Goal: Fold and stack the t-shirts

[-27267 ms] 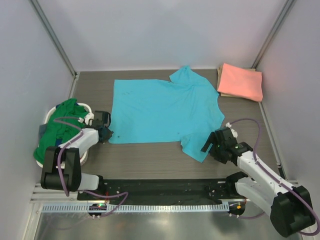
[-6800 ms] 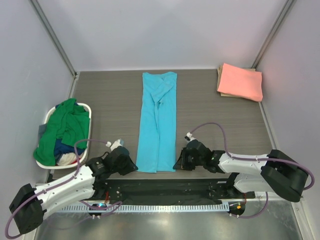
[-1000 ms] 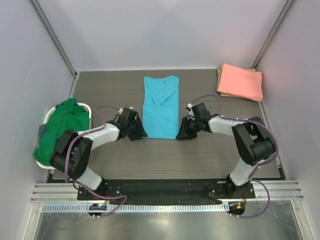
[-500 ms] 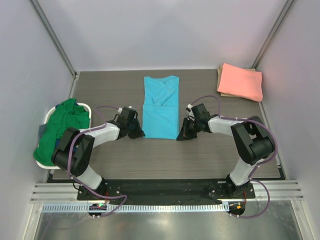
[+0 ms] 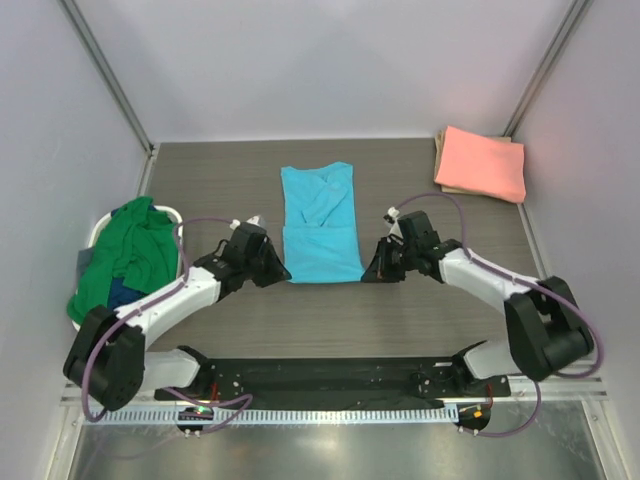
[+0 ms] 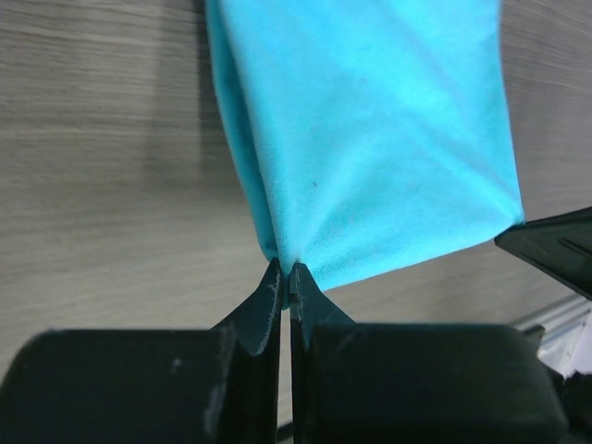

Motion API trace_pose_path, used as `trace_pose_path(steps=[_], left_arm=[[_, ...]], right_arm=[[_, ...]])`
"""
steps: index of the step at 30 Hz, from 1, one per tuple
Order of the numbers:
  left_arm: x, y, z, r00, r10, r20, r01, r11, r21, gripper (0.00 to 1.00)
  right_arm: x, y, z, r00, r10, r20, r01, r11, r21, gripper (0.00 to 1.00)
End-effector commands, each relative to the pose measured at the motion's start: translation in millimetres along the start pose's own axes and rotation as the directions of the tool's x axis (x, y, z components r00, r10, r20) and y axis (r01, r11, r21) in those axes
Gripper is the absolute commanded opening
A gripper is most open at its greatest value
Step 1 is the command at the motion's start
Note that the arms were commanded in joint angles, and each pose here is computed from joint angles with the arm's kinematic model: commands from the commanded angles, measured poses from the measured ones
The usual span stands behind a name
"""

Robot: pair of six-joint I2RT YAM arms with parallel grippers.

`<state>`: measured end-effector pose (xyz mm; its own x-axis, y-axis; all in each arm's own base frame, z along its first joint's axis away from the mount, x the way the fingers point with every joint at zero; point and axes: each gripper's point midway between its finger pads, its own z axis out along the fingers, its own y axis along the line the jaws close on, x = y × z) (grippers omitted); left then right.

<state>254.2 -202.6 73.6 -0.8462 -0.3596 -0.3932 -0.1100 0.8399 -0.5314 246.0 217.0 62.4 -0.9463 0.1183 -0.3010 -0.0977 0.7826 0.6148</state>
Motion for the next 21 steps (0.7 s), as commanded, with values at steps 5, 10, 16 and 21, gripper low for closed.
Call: trace_pose_path(steps=[5,10,16,21], left_arm=[[27.4,-12.5,-44.1,1.0,-0.01,-0.012,0.01,1.0,0.021,0.0],[34.7,-29.1,-73.8,1.0,0.007,0.005,-0.007,0.999,0.039,0.0],[2.9,-48.1,-102.0,0.995,0.054,0.087,-0.055,0.998,0.014,0.0],[-31.0,-67.8,-103.8,0.988,0.104,0.113,-0.1,0.994,-0.043,0.0]], right_arm=[[14.1,24.3,-53.7,0.997,-0.008,0.078,0.009,1.0,-0.02,0.01],[20.9,44.2,-86.8,0.992,-0.009,0.129,0.014,0.999,-0.037,0.01],[-13.8,65.0,-117.1,0.973,-0.056,0.224,0.054,0.998,0.013,0.01],[-54.9,69.8,-118.6,0.963,-0.11,0.246,0.088,0.991,0.099,0.01]])
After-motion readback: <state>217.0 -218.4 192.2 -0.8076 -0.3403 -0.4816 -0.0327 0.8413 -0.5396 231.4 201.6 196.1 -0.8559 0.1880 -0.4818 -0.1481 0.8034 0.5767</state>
